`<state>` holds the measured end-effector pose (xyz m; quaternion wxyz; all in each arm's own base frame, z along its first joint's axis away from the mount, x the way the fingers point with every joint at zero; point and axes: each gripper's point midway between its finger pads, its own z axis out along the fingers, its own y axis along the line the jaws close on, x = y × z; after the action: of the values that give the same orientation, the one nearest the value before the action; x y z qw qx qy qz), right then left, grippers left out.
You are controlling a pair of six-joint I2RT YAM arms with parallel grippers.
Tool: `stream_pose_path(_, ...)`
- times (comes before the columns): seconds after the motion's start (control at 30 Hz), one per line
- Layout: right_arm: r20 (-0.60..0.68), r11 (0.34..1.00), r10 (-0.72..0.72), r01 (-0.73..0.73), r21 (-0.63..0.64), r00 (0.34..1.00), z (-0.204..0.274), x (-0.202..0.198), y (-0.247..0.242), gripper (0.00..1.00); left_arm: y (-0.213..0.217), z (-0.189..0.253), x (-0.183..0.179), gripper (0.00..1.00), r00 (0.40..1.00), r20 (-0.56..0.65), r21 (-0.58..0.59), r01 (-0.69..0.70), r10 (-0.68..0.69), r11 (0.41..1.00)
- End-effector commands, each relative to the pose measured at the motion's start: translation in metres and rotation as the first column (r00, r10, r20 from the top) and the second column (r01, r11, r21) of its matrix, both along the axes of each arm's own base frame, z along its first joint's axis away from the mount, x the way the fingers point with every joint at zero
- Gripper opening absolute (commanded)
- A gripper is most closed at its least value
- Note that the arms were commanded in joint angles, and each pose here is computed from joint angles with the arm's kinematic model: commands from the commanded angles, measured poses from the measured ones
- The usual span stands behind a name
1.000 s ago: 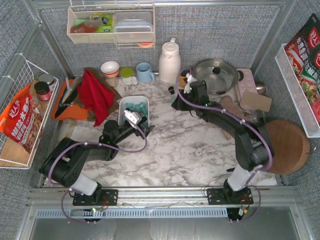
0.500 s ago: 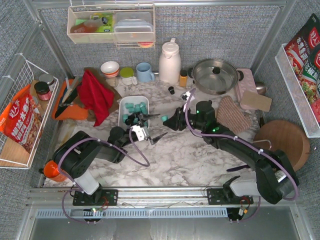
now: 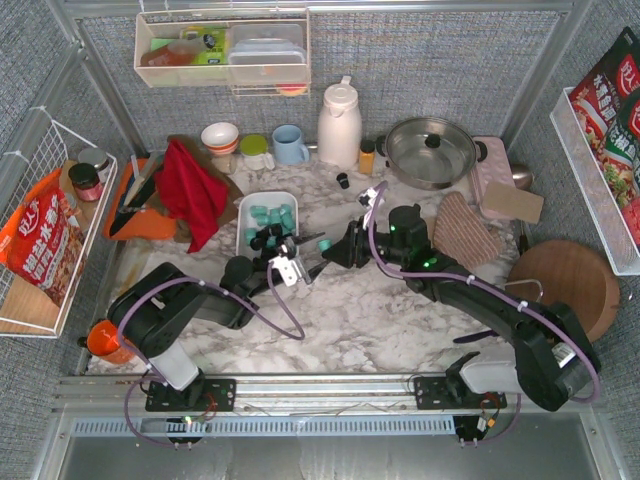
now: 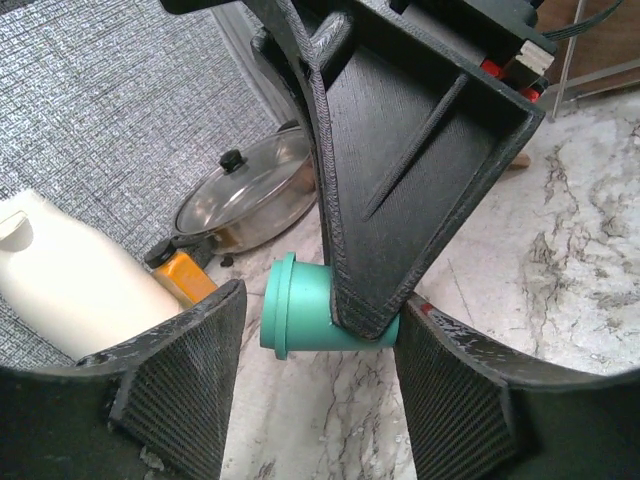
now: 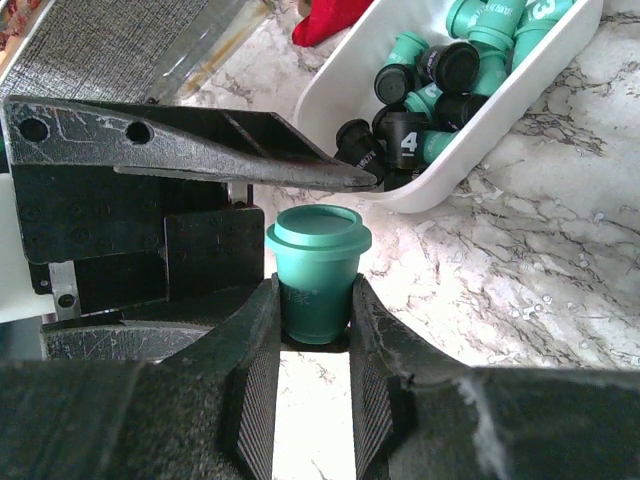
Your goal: Mix the coffee capsules in the storage basket
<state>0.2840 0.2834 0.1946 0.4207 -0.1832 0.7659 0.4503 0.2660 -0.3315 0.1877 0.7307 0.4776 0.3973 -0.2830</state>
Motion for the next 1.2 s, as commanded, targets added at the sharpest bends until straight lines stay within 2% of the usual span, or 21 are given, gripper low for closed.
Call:
stream_pose_path(0.0, -0.001, 0.999, 0.028, -0.028, 0.016, 1.0, 0.004, -0.003, 0.005, 0.18, -0.001, 0.006, 0.001, 0.66, 0.999, 0.039, -0.008, -0.005, 0.006, 1.0)
stream_pose_path(0.13, -0.013, 0.999, 0.033, -0.033, 0.016, 0.999, 0.001, -0.003, 0.007, 0.22, 0.0, 0.006, 0.002, 0.52, 0.999, 0.042, -0.009, -0.027, 0.028, 1.0)
stream_pose_path(0.3, -0.031, 0.999, 0.025, -0.026, -0.025, 0.999, -0.005, 0.001, 0.005, 0.47, 0.012, 0.004, 0.012, 0.45, 0.993, 0.008, -0.02, -0.116, 0.116, 0.993)
stream_pose_path(0.37, -0.03, 0.997, 0.018, -0.021, -0.076, 0.999, -0.008, 0.005, 0.002, 0.53, 0.017, 0.0, 0.017, 0.45, 0.988, -0.033, -0.013, -0.153, 0.153, 0.988)
stream_pose_path(0.47, 0.001, 0.989, -0.005, 0.006, -0.145, 1.0, -0.006, 0.016, -0.007, 0.56, 0.028, -0.005, 0.024, 0.43, 0.972, -0.088, -0.012, -0.219, 0.217, 0.976)
stream_pose_path(0.6, 0.076, 0.967, -0.134, 0.147, -0.208, 0.988, 0.006, 0.047, -0.034, 0.58, 0.049, -0.011, 0.04, 0.41, 0.929, -0.181, -0.005, -0.329, 0.323, 0.944)
stream_pose_path(0.73, 0.21, 0.879, -0.313, 0.366, -0.305, 0.926, 0.004, 0.092, -0.071, 0.59, 0.082, -0.022, 0.071, 0.43, 0.804, -0.33, 0.028, -0.515, 0.494, 0.857)
stream_pose_path(0.83, 0.287, 0.802, -0.397, 0.482, -0.352, 0.872, 0.001, 0.134, -0.09, 0.59, 0.108, -0.037, 0.097, 0.44, 0.66, -0.475, 0.09, -0.621, 0.582, 0.778)
stream_pose_path(0.9, 0.3, 0.761, -0.434, 0.524, -0.382, 0.849, -0.01, 0.162, -0.1, 0.58, 0.119, -0.052, 0.105, 0.45, 0.576, -0.546, 0.151, -0.647, 0.609, 0.748)
stream_pose_path(1.07, 0.304, 0.696, -0.472, 0.561, -0.448, 0.828, -0.046, 0.23, -0.11, 0.57, 0.132, -0.073, 0.118, 0.45, 0.453, -0.631, 0.226, -0.669, 0.629, 0.708)
stream_pose_path(1.17, 0.317, 0.679, -0.46, 0.559, -0.476, 0.829, -0.068, 0.266, -0.106, 0.56, 0.137, -0.083, 0.126, 0.46, 0.385, -0.67, 0.268, -0.672, 0.634, 0.691)
